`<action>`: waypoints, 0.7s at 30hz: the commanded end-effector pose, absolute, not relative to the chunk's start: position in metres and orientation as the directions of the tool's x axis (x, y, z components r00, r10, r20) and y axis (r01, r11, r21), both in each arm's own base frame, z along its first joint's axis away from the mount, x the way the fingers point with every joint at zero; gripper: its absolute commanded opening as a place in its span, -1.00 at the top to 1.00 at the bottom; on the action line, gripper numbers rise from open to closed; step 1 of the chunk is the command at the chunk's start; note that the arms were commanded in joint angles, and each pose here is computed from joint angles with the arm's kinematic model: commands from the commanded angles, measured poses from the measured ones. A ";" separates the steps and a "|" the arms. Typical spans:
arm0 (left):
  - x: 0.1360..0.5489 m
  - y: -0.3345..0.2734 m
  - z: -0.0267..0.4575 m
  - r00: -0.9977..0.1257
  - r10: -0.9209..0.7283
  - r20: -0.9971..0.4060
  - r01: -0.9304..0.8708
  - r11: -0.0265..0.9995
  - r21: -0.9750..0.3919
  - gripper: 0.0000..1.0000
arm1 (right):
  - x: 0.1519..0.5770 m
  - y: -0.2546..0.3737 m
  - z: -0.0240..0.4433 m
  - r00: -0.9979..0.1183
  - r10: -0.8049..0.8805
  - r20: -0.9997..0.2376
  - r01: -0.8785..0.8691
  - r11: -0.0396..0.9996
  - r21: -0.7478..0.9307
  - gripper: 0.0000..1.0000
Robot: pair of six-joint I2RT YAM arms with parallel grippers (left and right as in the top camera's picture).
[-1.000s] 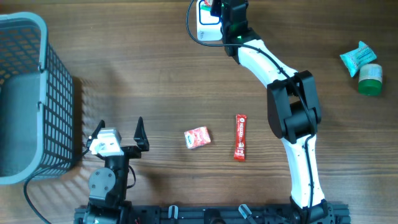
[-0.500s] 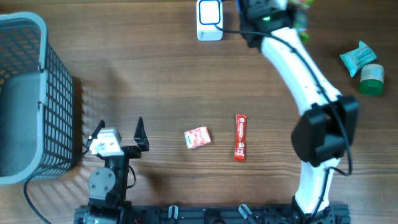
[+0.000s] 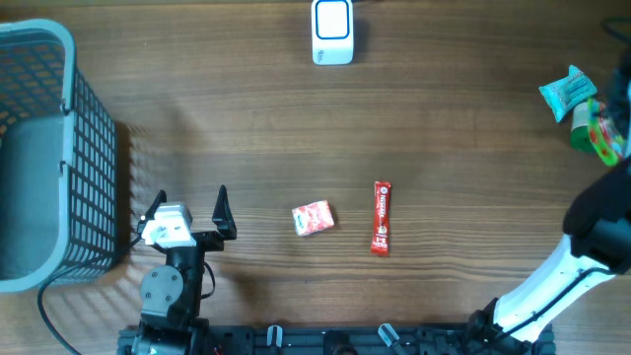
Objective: Scan the item barcode
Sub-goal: 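Carry the Haribo bag right and drop it at the right edge, then grasp the red Nescafe stick with the right gripper and lift it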
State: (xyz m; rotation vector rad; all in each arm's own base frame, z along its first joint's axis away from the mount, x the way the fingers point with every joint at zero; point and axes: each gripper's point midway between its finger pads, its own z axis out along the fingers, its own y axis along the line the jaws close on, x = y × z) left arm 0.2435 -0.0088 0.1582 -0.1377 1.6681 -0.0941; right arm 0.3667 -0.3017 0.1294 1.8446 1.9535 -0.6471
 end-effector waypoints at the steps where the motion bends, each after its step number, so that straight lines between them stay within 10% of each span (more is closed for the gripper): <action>1: 0.244 -0.006 0.157 -0.096 -0.160 -0.982 -0.051 0.986 -0.156 -1.00 | 0.358 -0.300 0.110 -0.094 0.877 -0.472 0.995 0.068 -0.072 -0.62; 2: 0.244 -0.006 0.157 -0.096 -0.160 -0.982 -0.051 0.986 -0.156 -1.00 | 0.370 -0.297 0.116 -0.151 0.886 -0.439 0.988 0.154 -0.028 -0.99; 9: 0.244 -0.006 0.157 -0.096 -0.160 -0.982 -0.051 0.986 -0.156 -1.00 | 0.430 -0.119 0.179 -0.470 0.883 0.020 0.777 0.403 0.484 -0.99; 15: 0.244 -0.006 0.157 -0.096 -0.160 -0.982 -0.051 0.986 -0.156 -1.00 | 0.381 0.058 0.126 -0.879 0.467 0.091 0.475 0.850 0.226 -0.99; 21: 0.244 -0.006 0.157 -0.096 -0.160 -0.982 -0.051 0.986 -0.156 -1.00 | 0.291 0.144 0.050 -0.927 0.301 0.222 0.310 0.951 0.002 -0.82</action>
